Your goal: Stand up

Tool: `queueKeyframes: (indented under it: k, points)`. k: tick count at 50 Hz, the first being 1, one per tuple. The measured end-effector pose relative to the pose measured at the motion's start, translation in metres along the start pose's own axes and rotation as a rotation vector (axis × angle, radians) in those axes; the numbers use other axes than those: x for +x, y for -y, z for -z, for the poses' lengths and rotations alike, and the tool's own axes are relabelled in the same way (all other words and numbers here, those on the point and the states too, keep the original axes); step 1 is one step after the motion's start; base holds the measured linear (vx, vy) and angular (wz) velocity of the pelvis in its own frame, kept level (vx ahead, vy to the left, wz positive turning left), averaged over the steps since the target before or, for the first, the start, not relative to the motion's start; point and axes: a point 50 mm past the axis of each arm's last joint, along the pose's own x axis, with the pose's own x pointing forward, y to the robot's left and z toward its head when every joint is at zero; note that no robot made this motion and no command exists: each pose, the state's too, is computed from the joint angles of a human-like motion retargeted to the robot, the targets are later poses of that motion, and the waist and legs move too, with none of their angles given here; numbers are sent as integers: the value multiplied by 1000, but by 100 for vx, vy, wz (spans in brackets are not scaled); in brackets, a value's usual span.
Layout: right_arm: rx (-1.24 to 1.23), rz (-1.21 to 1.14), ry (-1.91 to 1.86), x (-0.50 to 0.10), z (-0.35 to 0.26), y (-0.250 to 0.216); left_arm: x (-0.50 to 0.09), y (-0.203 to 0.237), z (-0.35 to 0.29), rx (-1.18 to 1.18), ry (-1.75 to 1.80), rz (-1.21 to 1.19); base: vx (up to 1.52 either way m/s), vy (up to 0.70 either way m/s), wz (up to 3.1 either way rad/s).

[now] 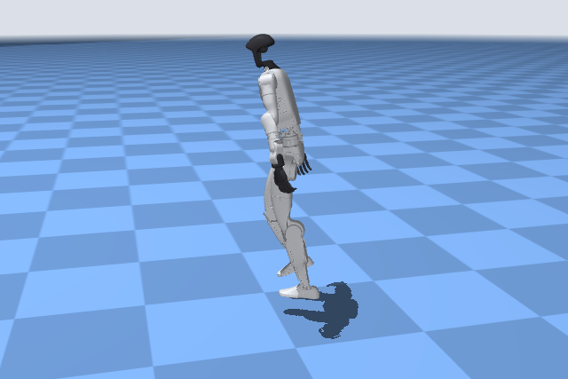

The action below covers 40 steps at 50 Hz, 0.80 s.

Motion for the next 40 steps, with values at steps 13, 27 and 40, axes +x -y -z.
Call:
queueKeyframes:
  k: [13,27,40]
  points:
    - [215,-70,-174,-12,61,-21,-9,-34,-85,71,324,-106,60,-1,20]
    - [255,-72,-86,-5,33,-14,1,3,-20,-62,196,18,87,-7,-20]
    - [109,66,282,-2,-94,39,-3,24,43,-286,71,-39,73,-2,-25]
